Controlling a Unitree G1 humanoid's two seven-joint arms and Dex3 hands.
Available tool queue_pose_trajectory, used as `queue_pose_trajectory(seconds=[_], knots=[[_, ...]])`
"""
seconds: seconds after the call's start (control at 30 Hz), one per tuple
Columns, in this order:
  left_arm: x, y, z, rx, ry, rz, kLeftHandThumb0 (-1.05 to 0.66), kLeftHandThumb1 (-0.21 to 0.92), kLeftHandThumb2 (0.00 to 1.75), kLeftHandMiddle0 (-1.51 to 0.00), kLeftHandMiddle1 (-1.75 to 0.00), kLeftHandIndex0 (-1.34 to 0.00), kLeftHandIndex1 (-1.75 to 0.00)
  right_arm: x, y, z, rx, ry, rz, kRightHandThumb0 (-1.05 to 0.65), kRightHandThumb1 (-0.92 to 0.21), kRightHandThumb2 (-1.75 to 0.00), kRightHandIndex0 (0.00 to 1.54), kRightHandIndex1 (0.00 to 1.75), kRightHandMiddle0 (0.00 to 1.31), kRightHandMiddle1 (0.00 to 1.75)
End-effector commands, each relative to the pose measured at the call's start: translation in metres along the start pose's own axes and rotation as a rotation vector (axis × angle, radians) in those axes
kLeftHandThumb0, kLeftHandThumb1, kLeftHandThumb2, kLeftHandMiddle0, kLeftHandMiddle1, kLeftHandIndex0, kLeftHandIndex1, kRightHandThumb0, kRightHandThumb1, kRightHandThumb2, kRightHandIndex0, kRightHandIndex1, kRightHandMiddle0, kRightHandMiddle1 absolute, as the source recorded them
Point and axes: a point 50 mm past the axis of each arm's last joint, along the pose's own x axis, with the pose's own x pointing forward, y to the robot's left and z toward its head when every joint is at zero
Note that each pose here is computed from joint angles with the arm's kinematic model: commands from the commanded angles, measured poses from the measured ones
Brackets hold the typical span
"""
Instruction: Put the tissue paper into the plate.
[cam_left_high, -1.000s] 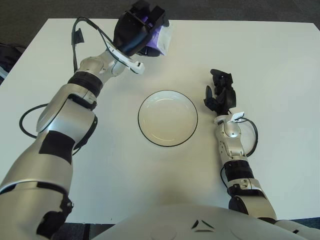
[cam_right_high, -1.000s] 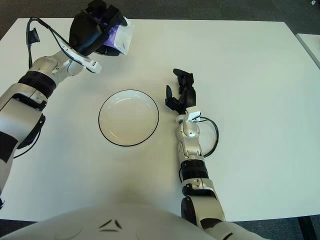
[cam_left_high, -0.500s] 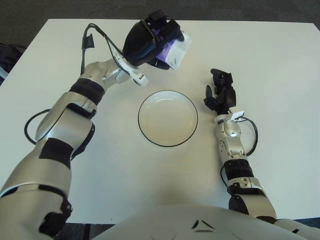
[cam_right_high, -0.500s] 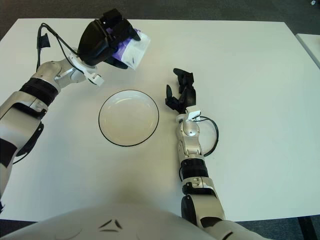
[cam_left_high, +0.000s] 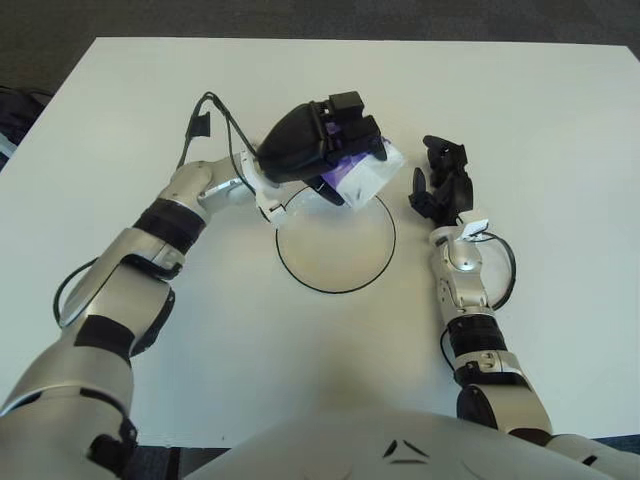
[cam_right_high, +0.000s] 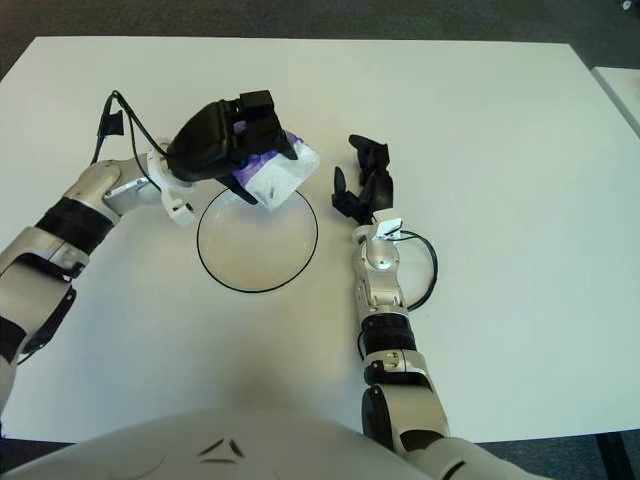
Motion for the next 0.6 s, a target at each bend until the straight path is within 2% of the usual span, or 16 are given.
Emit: queue_pose_trajectory(seconds=[0.0,0.2,0.57], knots=[[-0.004,0.0008,0.0073,-0.037,0.002,0.005,-0.47,0.33,1.3,-1.25,-1.75,-0.6,-1.75,-0.0336,-0.0163,-0.0481,-0.031,0.255,-0.055,-0.53,-0.7,-0.79,0.31,0.36,0.0,1.07],[-0.0033,-0.0015,0.0133,-0.091,-0.03,-0.009,-0.47,0.34,1.28,-1.26,-1.75,-0.59,-1.75,-0.032,-0.017,-0.0477,-0.036,0.262,-0.066,-0.52,-0.69,-0.78,0.31,0.37,0.0,1.06],[-0.0034,0.0016,0.017,-0.099,-0.047,-0.082,-0.46,0.35,1.27,-1.22,-1.75,-0.58,-1.75,-0.0306,-0.0195,-0.0483,-0.043,0.267,-0.07,-0.52,-0.68,-0.78,0.3,0.37,0.0,1.03]])
